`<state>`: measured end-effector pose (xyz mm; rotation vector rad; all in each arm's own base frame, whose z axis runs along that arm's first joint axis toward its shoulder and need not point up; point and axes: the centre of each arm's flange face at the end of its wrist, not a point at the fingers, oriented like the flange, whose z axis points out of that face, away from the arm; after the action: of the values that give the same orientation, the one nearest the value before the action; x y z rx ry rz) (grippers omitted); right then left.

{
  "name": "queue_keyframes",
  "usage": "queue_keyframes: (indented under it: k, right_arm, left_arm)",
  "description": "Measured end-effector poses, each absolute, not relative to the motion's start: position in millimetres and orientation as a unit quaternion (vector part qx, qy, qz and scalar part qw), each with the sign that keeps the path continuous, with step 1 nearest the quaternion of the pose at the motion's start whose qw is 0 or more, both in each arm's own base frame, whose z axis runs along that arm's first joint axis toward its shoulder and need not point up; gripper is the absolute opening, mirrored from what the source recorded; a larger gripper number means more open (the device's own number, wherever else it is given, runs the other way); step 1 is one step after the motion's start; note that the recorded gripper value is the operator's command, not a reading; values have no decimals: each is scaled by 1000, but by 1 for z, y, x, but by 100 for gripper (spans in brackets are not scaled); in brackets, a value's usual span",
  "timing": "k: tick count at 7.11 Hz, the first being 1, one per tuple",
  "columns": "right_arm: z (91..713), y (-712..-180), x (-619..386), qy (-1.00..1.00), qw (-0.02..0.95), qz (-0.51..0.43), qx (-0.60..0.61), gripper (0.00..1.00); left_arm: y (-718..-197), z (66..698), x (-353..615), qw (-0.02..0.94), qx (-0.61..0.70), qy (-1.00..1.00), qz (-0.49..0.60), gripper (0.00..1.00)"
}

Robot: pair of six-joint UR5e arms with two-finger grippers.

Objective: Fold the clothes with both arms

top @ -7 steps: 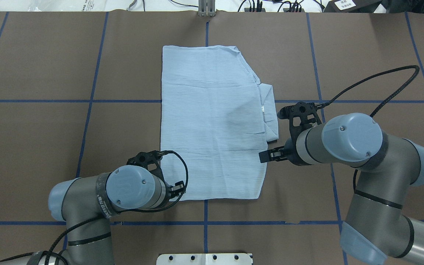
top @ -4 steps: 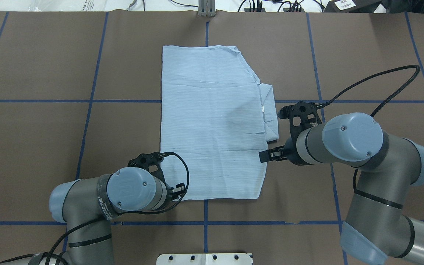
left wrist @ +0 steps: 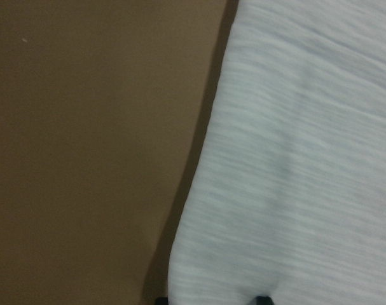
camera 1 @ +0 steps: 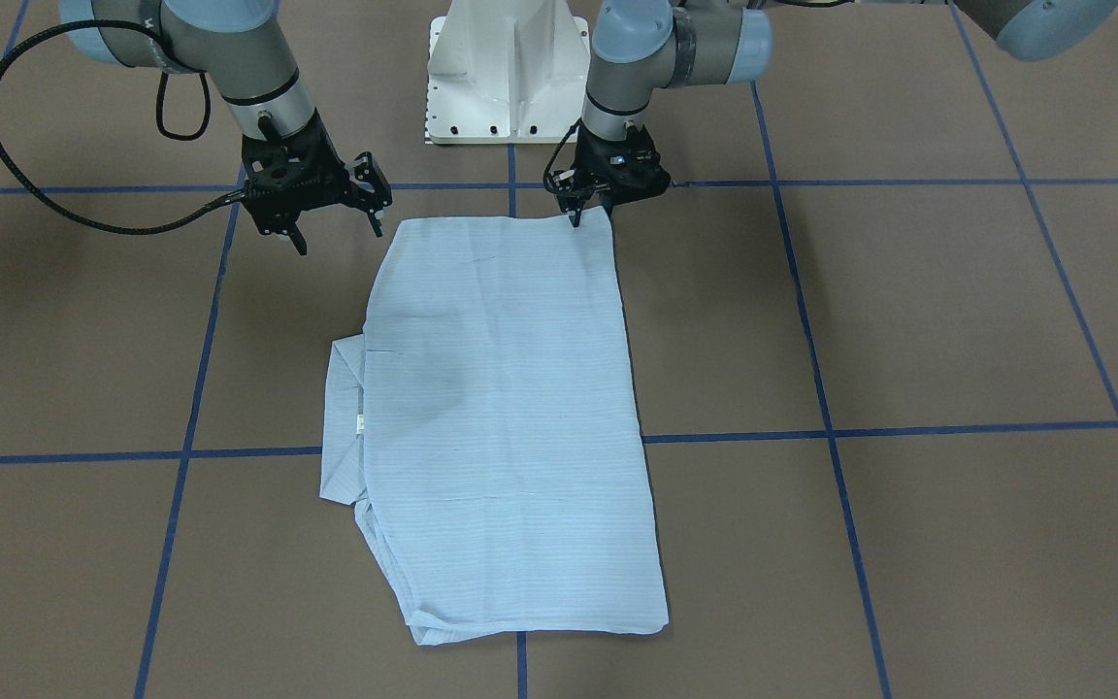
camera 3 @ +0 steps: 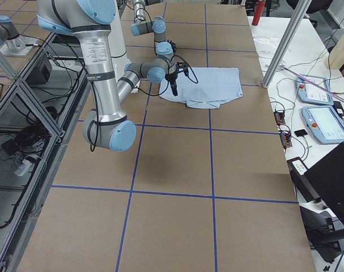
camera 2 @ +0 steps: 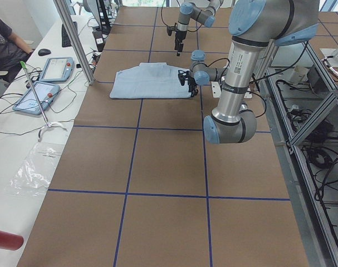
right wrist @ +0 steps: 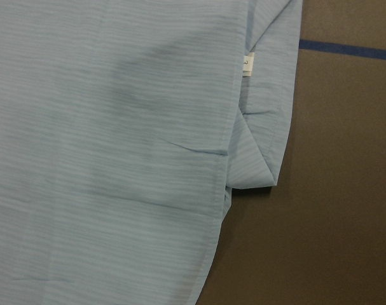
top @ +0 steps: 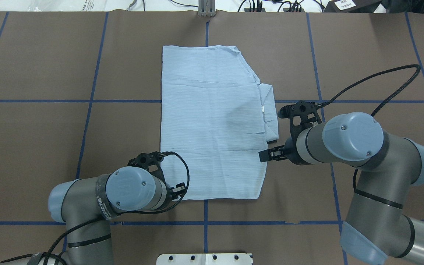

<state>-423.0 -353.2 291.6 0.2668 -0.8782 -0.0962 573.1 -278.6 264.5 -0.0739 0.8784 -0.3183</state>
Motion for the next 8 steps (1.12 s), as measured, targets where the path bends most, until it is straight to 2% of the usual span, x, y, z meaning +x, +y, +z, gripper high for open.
queue_keyframes:
  k: [2, 4, 5, 6, 7, 8]
  right_arm:
    - [291, -353, -423, -424, 895, -46, 129, 100]
    - [292, -353, -423, -423, 896, -46, 129, 100]
    - [292, -353, -423, -423, 896, -46, 128, 100]
    - [292, -353, -423, -423, 896, -46, 128, 100]
    - [292, -353, -423, -423, 896, -46, 128, 100]
    - [292, -354, -423, -423, 896, -46, 128, 100]
  left_arm:
    - [-282, 266, 571, 892, -34, 422, -156, 54]
    - [-284, 266, 570, 892, -33, 422, -158, 45]
    - [-284, 266, 570, 892, -33, 422, -158, 30]
    - [-283, 267, 571, 892, -33, 422, -158, 11]
    - [-283, 266, 571, 892, -33, 422, -157, 0]
    - [-283, 265, 570, 892, -33, 423, -158, 0]
